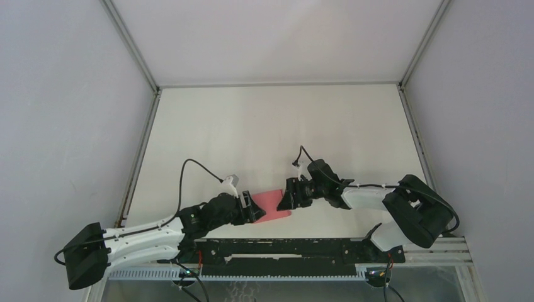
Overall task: Fold the paper box
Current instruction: Close the paper box at the center of the board.
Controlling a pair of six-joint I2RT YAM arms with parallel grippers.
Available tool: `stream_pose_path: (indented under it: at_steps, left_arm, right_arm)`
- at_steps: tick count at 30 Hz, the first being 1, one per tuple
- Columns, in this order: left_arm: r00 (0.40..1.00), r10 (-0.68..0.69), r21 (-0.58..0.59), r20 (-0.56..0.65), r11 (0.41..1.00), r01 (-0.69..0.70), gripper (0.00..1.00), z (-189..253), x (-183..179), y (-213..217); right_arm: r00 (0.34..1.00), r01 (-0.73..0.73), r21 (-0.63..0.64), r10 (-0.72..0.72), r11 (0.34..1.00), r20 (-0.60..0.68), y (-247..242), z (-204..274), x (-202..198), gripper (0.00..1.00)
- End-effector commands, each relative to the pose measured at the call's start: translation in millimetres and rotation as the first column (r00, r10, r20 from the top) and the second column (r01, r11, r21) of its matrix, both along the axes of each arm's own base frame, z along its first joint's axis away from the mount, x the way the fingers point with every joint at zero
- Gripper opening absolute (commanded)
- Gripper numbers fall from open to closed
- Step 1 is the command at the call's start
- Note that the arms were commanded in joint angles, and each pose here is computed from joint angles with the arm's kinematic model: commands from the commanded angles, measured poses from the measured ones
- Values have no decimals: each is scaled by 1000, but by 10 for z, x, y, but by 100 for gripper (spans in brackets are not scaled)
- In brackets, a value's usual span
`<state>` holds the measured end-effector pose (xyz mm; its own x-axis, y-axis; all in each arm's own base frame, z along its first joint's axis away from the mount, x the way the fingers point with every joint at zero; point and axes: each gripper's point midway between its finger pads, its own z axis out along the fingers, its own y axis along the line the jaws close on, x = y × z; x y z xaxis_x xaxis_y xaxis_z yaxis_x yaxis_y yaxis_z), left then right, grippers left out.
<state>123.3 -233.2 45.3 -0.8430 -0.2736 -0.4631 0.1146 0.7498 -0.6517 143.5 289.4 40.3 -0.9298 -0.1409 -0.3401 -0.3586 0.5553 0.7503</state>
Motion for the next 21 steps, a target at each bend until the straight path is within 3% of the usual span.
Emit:
stream_pose_path:
  at_steps: [1, 21]
  left_arm:
    - [1000, 16, -23, 17, 1000, -16, 76, -2, 19, 1]
    - [999, 8, -66, 34, 998, -5, 77, 153, 6, -29]
  right_arm:
    - [999, -23, 69, 19, 997, 49, 173, 181, 66, 71]
    - [997, -41, 96, 34, 995, 76, 195, 397, -27, 71]
